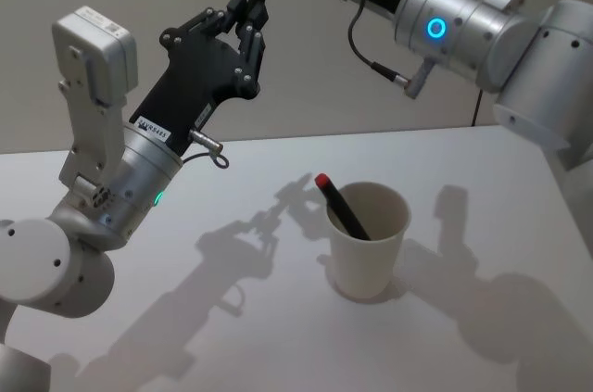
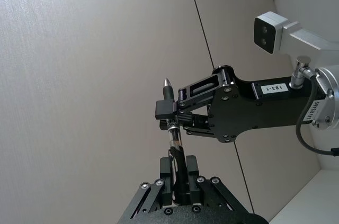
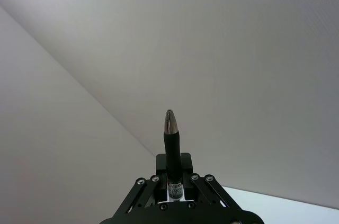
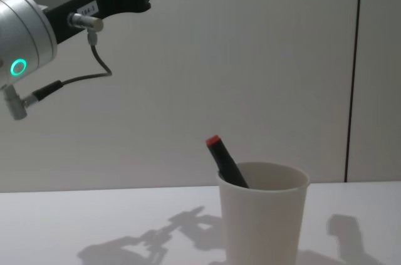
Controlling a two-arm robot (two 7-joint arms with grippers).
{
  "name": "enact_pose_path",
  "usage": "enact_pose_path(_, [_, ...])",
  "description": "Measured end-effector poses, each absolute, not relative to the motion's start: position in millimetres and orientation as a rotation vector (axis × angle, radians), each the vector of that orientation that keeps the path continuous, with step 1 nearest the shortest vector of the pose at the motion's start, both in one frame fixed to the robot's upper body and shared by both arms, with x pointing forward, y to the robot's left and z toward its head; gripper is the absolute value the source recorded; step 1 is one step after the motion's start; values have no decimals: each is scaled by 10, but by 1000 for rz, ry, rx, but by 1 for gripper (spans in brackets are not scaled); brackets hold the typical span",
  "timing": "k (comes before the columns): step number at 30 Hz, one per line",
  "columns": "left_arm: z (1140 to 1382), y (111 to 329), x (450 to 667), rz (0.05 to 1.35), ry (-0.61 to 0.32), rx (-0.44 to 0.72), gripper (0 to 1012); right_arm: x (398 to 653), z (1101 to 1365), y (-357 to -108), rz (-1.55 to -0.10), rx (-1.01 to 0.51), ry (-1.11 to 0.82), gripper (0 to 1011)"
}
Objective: Place the pen into the pen holder.
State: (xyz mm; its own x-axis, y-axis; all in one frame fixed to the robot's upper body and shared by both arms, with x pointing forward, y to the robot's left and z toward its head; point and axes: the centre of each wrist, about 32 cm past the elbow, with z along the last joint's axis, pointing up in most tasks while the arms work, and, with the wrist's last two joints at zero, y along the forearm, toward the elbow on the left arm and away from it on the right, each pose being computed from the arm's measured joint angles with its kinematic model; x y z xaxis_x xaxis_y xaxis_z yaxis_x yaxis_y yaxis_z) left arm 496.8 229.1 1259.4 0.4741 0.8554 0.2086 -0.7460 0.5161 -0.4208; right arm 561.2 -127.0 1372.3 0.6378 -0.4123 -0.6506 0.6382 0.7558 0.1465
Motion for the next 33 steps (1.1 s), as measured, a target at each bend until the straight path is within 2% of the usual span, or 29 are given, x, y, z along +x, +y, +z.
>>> enact_pose_path(1, [12594,2290,4968,996,-421,-289,169,5613,13723,-1271,-617,385,635,138])
enact_pose_path(2, [12594,2291,4968,996,-421,-289,169,5613,13723,-1271,-617,385,635,134])
enact_pose_path(18, [12594,2290,4968,996,-421,-289,185,5613,13723,-1272,-616,385,636,131])
enact_pose_path(21, [12594,2290,4968,996,-421,-289,259,5612,13723,-1272,-616,385,636,131])
enact_pose_path(22, [12594,2291,4968,996,-421,-289,325,5612,13723,-1272,-616,385,636,131])
enact_pose_path(25, [12594,2290,4968,996,-421,-289,384,5612,13723,-1272,-616,385,636,131])
enact_pose_path(29, [12594,2291,4968,996,-421,-289,545,5612,13724,-1272,-616,385,636,131])
enact_pose_path(32, [12594,2290,4968,996,-421,-289,600,5612,13723,-1272,-616,385,636,131])
enact_pose_path(33, [12594,2290,4968,996,-421,-289,657,5612,13723,-1272,-616,385,636,131])
